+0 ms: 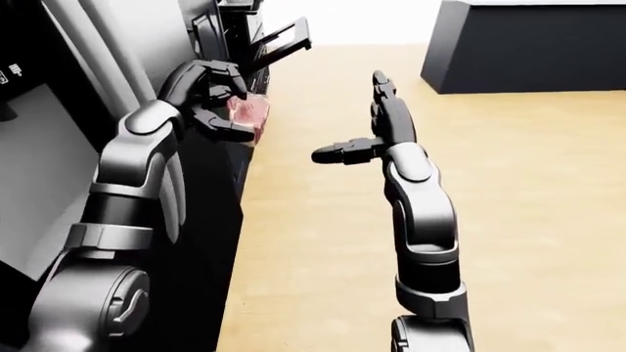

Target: Place the steak on the top rack of the oven.

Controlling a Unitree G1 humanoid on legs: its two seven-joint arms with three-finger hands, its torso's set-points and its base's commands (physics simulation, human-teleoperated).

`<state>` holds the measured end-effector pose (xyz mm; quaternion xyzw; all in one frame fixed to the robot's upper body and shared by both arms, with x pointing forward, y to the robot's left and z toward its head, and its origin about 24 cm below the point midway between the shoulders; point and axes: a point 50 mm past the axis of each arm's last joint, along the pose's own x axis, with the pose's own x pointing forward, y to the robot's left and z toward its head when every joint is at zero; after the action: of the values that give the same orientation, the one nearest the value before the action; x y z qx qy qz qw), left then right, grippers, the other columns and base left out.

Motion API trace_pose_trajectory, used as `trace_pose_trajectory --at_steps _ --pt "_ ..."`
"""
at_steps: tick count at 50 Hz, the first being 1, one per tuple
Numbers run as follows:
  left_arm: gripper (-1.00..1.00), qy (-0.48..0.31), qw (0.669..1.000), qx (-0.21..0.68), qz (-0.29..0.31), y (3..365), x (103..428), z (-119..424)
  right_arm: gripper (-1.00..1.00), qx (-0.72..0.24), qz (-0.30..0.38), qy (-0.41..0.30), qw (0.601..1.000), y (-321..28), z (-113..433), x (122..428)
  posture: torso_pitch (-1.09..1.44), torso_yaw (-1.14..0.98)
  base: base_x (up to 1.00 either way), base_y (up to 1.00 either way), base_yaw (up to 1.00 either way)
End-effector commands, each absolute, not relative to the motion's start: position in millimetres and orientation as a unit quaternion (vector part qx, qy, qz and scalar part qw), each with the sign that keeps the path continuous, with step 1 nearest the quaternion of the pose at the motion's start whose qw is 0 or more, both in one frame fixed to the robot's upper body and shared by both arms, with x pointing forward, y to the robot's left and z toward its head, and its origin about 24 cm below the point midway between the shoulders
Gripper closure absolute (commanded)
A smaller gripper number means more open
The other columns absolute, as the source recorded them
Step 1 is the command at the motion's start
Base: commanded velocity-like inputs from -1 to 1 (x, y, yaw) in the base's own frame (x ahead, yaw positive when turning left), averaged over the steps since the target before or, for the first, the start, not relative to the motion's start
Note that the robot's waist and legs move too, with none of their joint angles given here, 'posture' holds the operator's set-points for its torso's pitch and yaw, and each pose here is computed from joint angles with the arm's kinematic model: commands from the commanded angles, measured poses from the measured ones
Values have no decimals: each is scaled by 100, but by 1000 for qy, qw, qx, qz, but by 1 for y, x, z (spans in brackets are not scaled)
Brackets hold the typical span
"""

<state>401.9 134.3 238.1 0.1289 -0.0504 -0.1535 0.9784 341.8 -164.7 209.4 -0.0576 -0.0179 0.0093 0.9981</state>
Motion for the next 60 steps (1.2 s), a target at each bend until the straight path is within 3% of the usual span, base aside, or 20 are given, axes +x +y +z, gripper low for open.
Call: trace_pose_trajectory --at_steps 1,38,60 --pt "65 -117 975 131 -136 139 397 272 -100 -58 18 -63 996 -160 228 340 0 0 23 0 0" --pt "65 -130 975 135 -123 135 381 306 -100 -73 25 -83 994 -158 283 340 0 0 28 0 0" --pt "66 -137 975 129 -118 136 380 310 -100 -78 29 -87 993 -156 289 338 0 0 28 0 0"
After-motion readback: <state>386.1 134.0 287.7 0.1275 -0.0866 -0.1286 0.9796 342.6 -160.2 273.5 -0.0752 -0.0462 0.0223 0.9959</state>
